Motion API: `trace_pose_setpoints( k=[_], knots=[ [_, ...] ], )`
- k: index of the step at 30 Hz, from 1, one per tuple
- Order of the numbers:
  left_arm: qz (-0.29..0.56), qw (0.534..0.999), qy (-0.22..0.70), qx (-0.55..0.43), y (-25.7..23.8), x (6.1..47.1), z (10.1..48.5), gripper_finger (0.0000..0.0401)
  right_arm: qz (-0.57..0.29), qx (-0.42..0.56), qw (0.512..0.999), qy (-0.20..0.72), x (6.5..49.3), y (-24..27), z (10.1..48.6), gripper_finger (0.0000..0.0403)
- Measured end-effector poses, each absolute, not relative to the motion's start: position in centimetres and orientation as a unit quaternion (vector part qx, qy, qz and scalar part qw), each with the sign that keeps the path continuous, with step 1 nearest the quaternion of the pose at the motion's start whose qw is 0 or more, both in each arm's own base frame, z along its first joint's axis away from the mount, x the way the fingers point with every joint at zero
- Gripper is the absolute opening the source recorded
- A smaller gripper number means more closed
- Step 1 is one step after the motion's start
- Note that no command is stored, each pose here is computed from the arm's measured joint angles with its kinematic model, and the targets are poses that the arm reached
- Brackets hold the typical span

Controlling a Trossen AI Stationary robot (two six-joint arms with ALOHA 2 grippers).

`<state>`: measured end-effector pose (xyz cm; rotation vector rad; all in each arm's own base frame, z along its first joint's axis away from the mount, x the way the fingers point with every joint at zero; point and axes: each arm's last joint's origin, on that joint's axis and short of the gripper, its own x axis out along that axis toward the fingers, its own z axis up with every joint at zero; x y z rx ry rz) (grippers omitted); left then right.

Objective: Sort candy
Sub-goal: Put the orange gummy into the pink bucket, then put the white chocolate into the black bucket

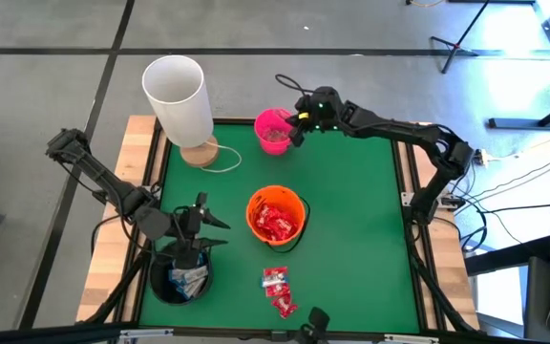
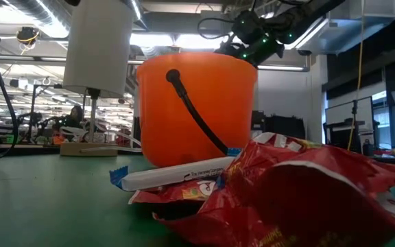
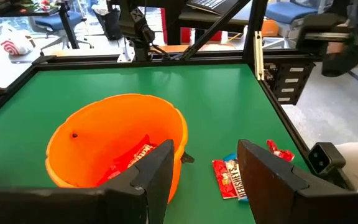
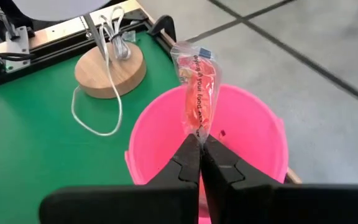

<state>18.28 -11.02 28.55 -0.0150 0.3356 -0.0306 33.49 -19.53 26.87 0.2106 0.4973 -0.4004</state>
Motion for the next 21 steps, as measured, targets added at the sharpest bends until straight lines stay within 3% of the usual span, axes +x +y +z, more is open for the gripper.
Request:
trace_pose_setpoints(
  k=[13, 21],
  knots=[
    [-0.008, 0.986, 0.168, -0.010, -10.61, 18.54, 28.55, 0.0167, -0.191, 0.083, 0.953, 0.220, 33.74, -19.60, 27.36, 0.0011],
    [-0.009, 0.986, 0.168, -0.011, -10.61, 18.54, 28.55, 0.0167, -0.201, 0.084, 0.951, 0.221, 33.71, -19.65, 27.35, 0.0103]
  ],
)
